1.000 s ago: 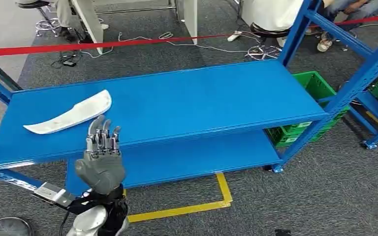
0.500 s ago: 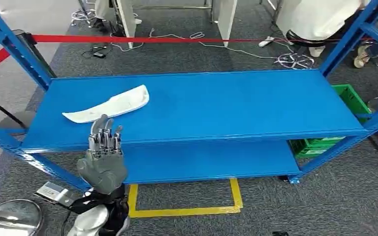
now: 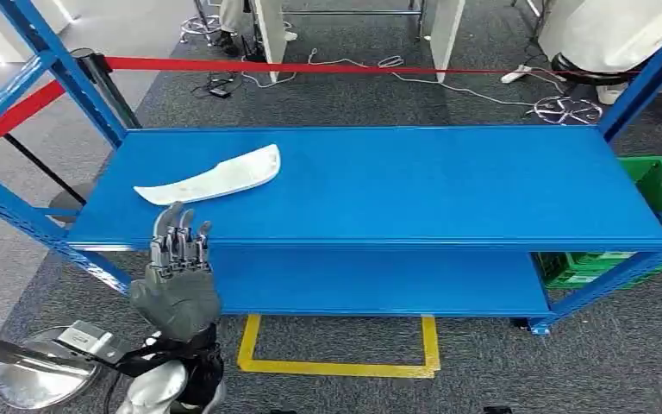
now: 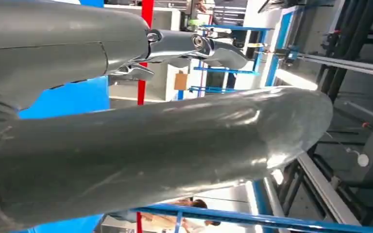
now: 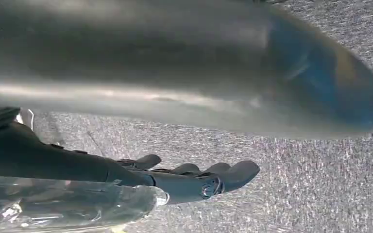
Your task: Take the parts from the cabinet and place them on the table.
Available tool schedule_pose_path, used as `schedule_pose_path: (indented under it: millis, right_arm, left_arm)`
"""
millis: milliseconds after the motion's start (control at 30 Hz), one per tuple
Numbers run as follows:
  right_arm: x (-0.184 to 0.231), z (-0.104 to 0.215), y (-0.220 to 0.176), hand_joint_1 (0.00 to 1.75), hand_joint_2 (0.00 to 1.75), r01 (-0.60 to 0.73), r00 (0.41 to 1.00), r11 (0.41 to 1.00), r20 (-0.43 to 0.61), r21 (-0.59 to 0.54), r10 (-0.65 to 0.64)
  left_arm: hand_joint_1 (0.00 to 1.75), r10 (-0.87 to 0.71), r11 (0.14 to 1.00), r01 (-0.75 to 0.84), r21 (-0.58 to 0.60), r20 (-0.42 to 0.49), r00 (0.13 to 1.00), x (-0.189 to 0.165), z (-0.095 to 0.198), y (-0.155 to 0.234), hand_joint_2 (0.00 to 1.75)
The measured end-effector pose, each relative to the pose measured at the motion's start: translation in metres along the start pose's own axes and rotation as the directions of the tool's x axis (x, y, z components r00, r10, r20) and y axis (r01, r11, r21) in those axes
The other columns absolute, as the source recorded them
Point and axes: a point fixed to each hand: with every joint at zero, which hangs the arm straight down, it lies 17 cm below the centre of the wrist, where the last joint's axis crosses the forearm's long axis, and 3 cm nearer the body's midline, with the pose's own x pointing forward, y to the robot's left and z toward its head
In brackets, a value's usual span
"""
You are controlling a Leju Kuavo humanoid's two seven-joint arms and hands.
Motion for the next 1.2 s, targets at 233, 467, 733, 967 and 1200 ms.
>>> schedule_pose_path:
  millis: [233, 467, 733, 967, 1200]
  right_arm:
    - [-0.01, 0.001, 0.001, 0.0, 1.75, -0.029, 0.997, 1.0, -0.065, 0.006, 0.03]
    - [-0.013, 0.001, 0.002, 0.0, 1.75, -0.027, 0.997, 1.0, -0.072, 0.009, 0.028]
    - [-0.012, 0.002, 0.004, 0.0, 1.75, -0.026, 0.997, 1.0, -0.069, 0.014, 0.027]
    - [-0.01, 0.002, 0.006, 0.0, 1.75, -0.027, 0.998, 0.999, -0.057, 0.025, 0.028]
    - [-0.004, 0.003, 0.011, 0.0, 1.75, -0.03, 0.999, 0.998, -0.024, 0.053, 0.032]
  left_arm:
    - [0.0, 0.008, 1.0, -0.008, -0.008, -0.001, 1.0, 0.0, 0.0, -0.004, 0.0]
    - [0.0, 0.015, 1.0, -0.016, -0.013, -0.004, 1.0, -0.001, 0.0, -0.006, 0.0]
    - [0.0, 0.017, 1.0, -0.017, -0.015, -0.004, 1.0, -0.001, 0.0, -0.006, 0.0]
    - [0.0, 0.016, 1.0, -0.016, -0.016, -0.007, 1.0, -0.002, 0.001, -0.006, 0.0]
    - [0.0, 0.124, 0.989, -0.126, -0.083, -0.026, 0.992, -0.002, 0.003, -0.021, 0.0]
